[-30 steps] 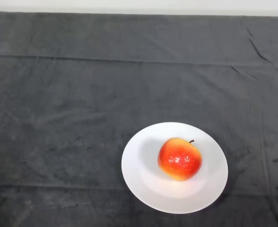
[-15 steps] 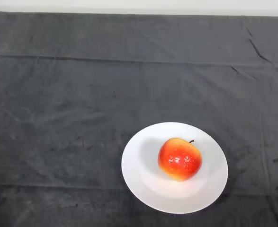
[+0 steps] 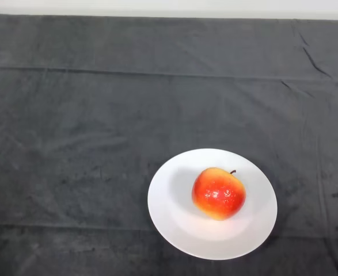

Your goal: Move the apple to the plate

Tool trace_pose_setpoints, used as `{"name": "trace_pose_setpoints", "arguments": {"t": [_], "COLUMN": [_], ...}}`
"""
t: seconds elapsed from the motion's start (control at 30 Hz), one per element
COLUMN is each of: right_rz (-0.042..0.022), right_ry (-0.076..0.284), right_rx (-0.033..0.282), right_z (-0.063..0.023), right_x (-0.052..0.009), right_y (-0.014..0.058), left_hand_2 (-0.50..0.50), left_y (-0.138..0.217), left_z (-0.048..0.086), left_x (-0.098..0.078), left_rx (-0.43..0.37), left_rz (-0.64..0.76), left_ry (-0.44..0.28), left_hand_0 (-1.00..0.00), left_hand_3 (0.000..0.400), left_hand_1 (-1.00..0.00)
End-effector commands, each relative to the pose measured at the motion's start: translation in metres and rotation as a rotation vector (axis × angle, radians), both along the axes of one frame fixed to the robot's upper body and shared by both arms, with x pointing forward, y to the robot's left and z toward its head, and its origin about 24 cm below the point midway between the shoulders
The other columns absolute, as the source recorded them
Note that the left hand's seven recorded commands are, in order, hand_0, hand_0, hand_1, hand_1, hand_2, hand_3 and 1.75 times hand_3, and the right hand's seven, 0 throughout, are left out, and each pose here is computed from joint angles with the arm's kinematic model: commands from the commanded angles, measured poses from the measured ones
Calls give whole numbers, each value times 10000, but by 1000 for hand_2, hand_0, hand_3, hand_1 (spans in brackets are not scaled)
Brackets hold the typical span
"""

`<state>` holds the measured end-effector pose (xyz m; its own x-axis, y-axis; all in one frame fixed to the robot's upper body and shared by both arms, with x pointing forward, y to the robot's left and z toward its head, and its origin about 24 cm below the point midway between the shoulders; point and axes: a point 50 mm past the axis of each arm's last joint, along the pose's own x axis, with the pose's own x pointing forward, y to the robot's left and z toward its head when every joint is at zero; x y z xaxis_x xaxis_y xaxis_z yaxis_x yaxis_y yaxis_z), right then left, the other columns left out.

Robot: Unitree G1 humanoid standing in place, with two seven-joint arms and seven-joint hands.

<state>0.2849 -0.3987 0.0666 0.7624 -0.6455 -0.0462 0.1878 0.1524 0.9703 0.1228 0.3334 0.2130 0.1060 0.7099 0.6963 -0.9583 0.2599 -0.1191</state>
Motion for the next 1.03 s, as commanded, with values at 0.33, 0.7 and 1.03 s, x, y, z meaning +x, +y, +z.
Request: {"name": "trace_pose_setpoints", "arguments": {"t": [0.33,0.7,1.03], "right_rz": [-230,-230,-230], "right_ry": [-337,-336,-336], "right_rx": [-71,-71,-71], "right_z": [103,103,103], "right_x": [0,0,0], "right_y": [-67,-67,-67], "left_hand_2": [0,0,0], "left_y": [16,19,26], "left_z": [-1,-6,-14], "left_x": [32,38,39], "left_rx": [-122,-107,-111], "left_rz": [55,45,37], "left_ry": [-142,-129,-114], "left_hand_0": [0,0,0], "left_hand_3": [0,0,0], "left_hand_1": [0,0,0]}}
